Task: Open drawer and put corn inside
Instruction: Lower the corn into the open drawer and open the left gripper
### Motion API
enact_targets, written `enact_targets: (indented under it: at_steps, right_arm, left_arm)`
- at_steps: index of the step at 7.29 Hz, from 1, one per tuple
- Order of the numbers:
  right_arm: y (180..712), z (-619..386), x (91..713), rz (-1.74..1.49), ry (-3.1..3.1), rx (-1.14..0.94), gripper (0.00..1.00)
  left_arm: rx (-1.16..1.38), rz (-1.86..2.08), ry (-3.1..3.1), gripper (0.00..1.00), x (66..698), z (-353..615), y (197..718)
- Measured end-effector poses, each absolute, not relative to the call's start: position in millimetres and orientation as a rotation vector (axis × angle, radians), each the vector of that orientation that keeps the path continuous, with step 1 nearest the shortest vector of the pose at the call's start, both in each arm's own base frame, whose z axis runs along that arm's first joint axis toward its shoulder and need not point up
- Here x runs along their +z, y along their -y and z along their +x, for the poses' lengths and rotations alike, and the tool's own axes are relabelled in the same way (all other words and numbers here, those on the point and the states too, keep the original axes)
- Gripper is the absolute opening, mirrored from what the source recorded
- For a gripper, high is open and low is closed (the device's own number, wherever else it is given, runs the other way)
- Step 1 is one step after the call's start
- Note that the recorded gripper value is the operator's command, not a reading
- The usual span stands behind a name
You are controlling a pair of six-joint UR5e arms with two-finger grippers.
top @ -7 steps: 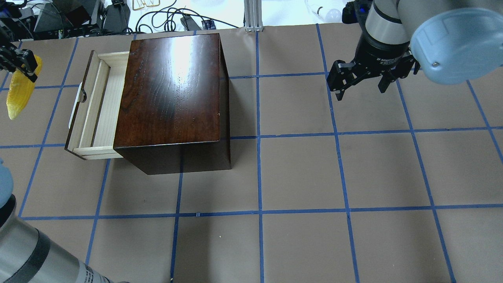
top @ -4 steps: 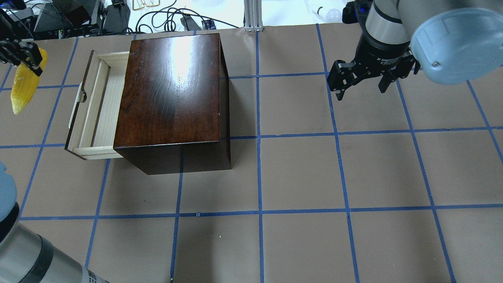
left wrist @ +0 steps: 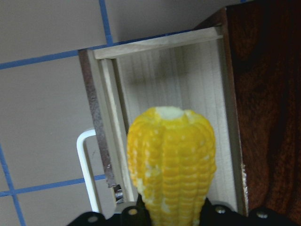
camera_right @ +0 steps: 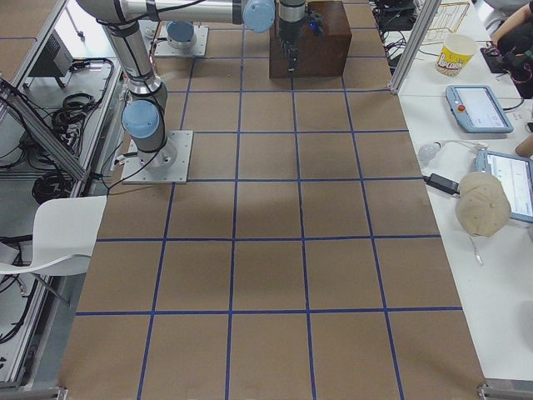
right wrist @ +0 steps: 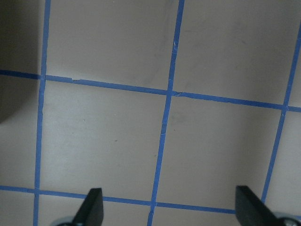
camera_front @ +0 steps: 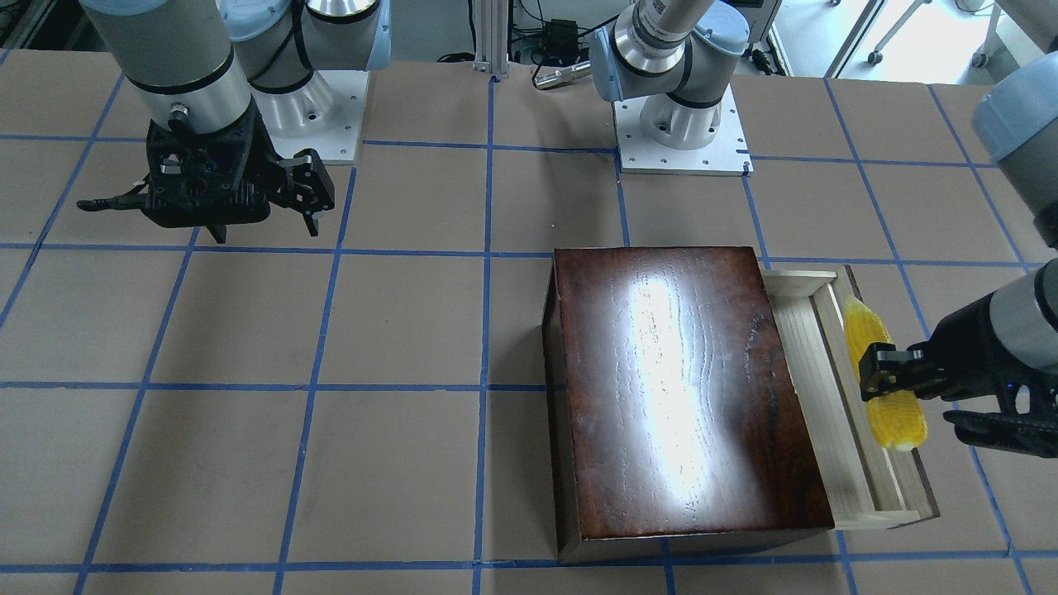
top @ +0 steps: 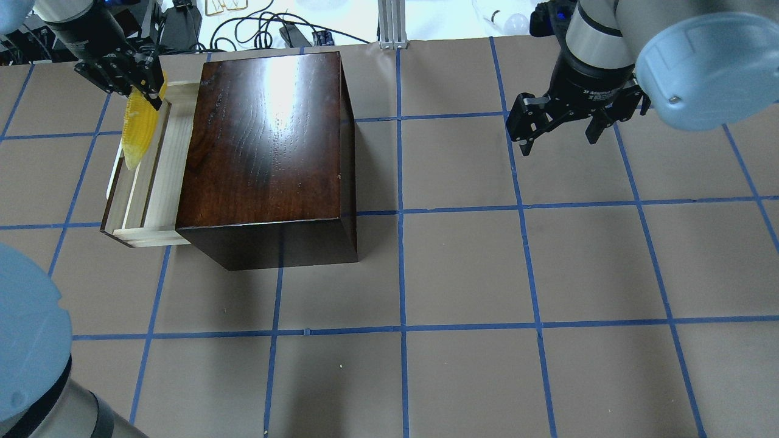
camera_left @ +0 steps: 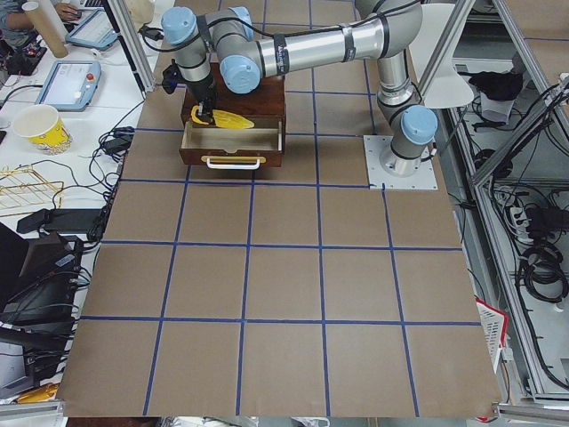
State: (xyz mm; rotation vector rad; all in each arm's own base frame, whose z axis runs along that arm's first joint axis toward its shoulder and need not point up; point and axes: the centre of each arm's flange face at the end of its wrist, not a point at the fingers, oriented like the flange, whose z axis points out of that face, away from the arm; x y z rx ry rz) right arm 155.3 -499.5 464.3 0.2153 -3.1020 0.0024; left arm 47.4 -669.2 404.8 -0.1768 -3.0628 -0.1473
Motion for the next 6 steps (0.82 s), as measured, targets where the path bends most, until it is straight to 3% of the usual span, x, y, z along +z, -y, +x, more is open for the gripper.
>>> enact_targets:
  at_steps: [6]
  right_arm:
    - [500, 155, 464, 0.214, 3.102, 0.002, 1.0]
  left_arm:
    - [-0.213, -0.192, 3.035, 0.01, 358, 64, 673]
